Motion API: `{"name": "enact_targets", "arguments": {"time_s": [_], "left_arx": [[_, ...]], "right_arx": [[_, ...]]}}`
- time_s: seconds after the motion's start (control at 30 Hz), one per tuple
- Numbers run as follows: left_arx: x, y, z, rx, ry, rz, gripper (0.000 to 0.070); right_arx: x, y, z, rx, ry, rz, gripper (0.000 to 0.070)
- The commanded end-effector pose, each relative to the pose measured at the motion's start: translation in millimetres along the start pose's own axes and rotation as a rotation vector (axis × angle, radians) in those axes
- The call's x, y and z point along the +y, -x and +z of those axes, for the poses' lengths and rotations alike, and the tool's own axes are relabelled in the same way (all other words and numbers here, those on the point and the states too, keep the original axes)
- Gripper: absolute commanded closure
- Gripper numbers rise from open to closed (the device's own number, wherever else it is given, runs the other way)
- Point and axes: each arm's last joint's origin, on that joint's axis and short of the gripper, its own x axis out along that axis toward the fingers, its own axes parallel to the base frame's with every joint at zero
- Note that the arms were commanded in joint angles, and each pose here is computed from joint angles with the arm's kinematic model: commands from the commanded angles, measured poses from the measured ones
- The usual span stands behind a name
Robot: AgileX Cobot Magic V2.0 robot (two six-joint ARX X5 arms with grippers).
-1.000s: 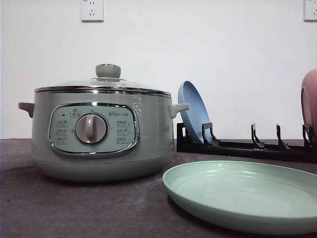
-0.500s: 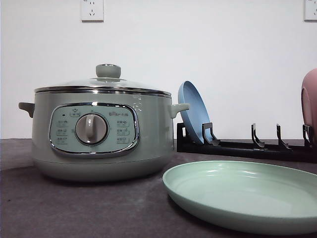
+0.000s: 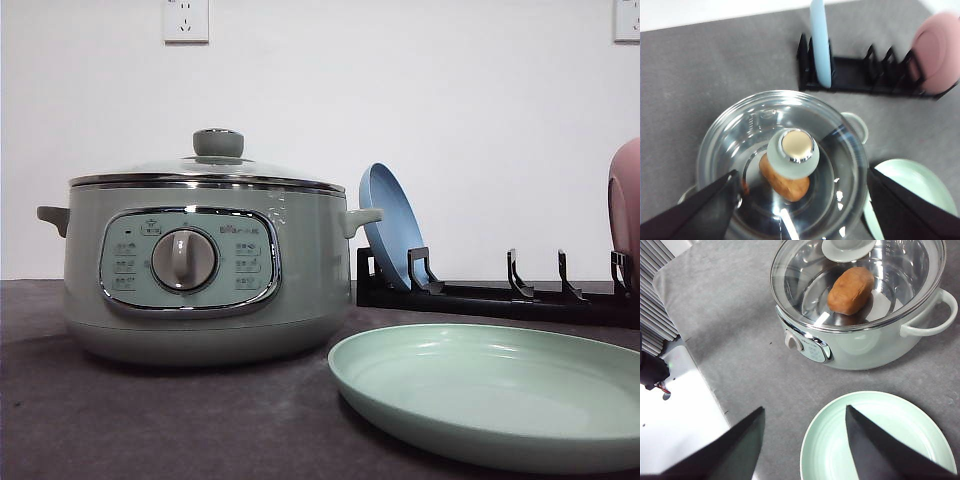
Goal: Transfer potato from steamer to green plate
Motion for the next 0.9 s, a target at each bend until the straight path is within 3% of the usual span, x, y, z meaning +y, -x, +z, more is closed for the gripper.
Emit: {"name": "enact_targets", "arguments": {"time_s": [0.0, 0.43, 0.87], "left_arx": [[-3.4, -17, 9, 0.021, -0.038, 0.006, 0.0189], [-19.5, -117, 8, 0.21, -0.123, 0.06, 0.0189], [-21.8, -154, -2, 0.299, -0.139, 0.092, 0.0191]], "right_arx": [[1, 0, 4, -0.009, 0.023, 0.004, 0.0382], [1, 0, 4, -0.008, 0.024, 0.004, 0.0382], [1, 0, 3, -0.004, 0.022, 0.004, 0.0382]]}}
